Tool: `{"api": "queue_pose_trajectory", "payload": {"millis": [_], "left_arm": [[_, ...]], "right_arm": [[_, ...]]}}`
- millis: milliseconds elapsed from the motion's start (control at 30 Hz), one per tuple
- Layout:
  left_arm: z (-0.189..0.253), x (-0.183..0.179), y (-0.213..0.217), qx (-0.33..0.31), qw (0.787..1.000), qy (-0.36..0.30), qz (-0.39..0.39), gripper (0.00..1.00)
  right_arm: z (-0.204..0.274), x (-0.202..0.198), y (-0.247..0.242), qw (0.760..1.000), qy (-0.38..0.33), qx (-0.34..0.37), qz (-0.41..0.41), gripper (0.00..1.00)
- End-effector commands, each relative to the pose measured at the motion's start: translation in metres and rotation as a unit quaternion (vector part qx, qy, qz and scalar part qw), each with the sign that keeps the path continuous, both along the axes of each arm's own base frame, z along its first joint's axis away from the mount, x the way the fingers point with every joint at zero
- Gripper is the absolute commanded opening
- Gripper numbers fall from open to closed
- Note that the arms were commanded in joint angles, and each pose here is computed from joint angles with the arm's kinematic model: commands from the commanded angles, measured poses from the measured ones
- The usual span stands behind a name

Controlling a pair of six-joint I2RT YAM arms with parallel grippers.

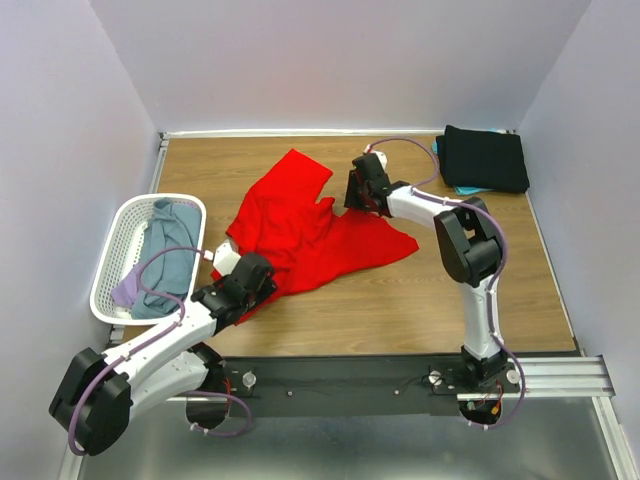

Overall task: Fold and stack the t-shirts
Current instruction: Flatten the tshirt out

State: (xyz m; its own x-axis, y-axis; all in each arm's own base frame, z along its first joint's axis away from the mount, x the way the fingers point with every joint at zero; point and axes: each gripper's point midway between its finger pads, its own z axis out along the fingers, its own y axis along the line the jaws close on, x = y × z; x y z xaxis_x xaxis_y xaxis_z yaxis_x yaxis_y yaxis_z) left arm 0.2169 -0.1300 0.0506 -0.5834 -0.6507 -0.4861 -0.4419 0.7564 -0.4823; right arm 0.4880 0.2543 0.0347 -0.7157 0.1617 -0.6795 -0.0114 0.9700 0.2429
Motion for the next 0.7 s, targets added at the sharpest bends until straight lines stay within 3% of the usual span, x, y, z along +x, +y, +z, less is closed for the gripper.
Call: {"api": "queue_pose_trajectory", "payload": {"millis": [0, 267, 533, 667], "left_arm": [[-0.002, 0.000, 0.001, -0.002, 1.000, -0.008, 0.003, 0.50], [-0.004, 0.000, 0.001, -0.001, 1.000, -0.007, 0.002, 0.50], [0.000, 0.005, -0.005, -0.001, 1.000, -0.014, -0.012, 0.50], [0.005, 0.010, -0.010, -0.002, 1.000, -0.023, -0.021, 0.47]], "right_arm": [[-0.018, -0.005, -0.009, 0.999, 0.001, -0.052, -0.015, 0.55], [-0.045, -0.020, -0.022, 0.994, 0.031, -0.098, -0.029, 0.29], [-0.025, -0.015, -0.034, 0.991, 0.010, -0.129, -0.042, 0.00], [0.002, -0.005, -0.052, 0.989, -0.012, -0.136, -0.065, 0.01]]}}
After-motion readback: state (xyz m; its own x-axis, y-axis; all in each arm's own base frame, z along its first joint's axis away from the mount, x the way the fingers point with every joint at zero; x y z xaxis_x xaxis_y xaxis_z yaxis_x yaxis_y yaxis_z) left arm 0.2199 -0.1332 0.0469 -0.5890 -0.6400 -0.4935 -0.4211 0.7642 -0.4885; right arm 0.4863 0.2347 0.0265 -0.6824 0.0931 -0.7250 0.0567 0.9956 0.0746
